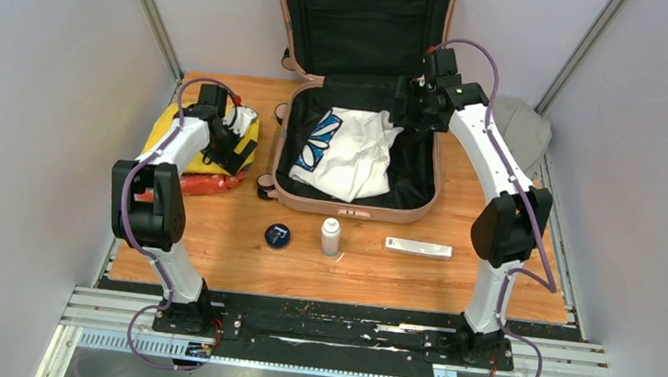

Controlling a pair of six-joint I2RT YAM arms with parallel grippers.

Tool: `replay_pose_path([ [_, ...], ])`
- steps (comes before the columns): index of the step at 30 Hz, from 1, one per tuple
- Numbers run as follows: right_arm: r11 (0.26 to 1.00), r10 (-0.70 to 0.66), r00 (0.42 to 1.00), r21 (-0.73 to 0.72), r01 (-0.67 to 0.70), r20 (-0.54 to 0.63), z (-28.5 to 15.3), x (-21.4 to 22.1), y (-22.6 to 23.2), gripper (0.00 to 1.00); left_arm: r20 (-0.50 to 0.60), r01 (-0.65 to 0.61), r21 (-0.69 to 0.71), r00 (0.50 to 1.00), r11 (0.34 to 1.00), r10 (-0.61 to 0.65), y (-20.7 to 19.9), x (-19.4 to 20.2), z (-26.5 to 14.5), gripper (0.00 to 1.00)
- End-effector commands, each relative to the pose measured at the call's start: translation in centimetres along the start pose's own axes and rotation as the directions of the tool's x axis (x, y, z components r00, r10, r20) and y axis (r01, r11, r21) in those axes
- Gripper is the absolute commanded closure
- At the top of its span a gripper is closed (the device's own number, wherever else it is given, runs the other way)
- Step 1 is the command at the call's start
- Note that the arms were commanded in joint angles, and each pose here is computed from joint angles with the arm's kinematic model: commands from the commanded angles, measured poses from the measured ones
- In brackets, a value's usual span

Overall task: Pack the luggage
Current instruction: Pick up the clothes from the corner of the board.

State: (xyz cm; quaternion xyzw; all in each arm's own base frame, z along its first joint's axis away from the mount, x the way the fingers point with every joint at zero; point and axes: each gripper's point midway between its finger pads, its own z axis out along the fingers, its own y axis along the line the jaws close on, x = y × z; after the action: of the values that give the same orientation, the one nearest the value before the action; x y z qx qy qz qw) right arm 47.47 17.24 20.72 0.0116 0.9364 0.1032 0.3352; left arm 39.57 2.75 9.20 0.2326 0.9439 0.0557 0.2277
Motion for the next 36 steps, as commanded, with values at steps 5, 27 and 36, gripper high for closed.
replay_pose_path([
  [5,0.990,-0.016,0.999,-0.142,0.009,-0.050,-1.1,3.1,4.9,0.00,-0.040,-0.126,-0.037,0.991,0.991,0.125,0.4,2.2,-0.3,0.09],
  [27,0.868,0.080,0.994,-0.485,-0.108,-0.079,-7.1,4.5,18.7,0.09,0.172,-0.005,-0.044,0.985,0.999,0.013,0.6,-0.9,-7.6,1.00],
  [36,0.759,0.182,0.954,-0.582,-0.291,-0.239,-6.9,6.7,27.2,0.00,0.263,0.034,0.045,0.964,0.998,-0.044,-1.4,-0.9,-12.4,1.00],
])
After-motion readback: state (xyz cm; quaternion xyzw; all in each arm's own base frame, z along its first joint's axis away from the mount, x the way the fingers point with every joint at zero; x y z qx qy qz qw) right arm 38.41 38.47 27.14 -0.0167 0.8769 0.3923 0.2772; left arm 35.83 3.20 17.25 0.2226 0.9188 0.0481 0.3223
